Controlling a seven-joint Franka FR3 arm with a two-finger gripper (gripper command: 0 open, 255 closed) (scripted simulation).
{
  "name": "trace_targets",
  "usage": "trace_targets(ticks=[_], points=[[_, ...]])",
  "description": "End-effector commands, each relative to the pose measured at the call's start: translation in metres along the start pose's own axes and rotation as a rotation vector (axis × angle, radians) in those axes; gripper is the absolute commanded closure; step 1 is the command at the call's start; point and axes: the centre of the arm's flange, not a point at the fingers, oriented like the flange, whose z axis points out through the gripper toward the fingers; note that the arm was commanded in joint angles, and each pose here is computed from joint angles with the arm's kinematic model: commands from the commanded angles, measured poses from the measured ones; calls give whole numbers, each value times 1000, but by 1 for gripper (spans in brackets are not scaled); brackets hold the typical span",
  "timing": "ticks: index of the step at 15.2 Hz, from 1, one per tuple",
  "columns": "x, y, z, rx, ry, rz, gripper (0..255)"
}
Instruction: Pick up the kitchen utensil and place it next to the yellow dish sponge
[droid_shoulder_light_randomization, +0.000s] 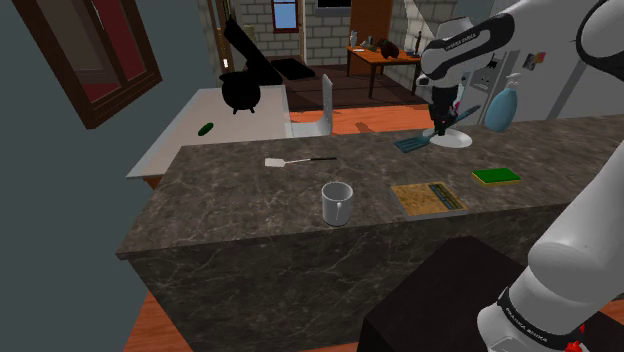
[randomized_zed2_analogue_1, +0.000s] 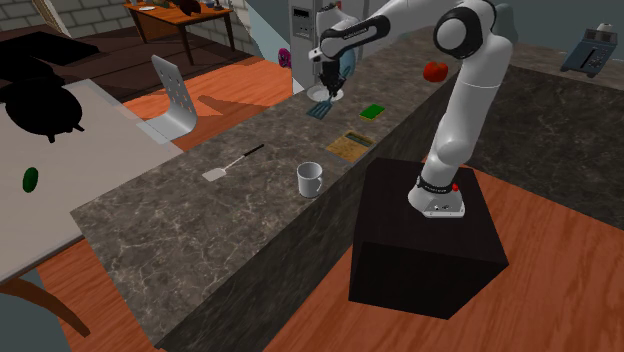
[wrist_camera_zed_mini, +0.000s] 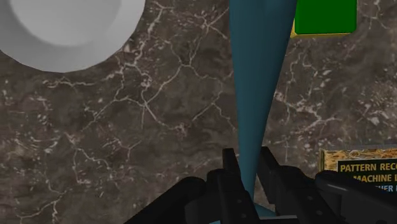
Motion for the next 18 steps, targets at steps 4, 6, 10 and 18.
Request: trace_targets(ticks=[4,6,10,18], points=[[-64,17,7,0,0,-1,255],[-94,25,11,0,0,-1,255],[-90,26,32,0,0,-1,255],[-84,28,74,0,0,-1,255]])
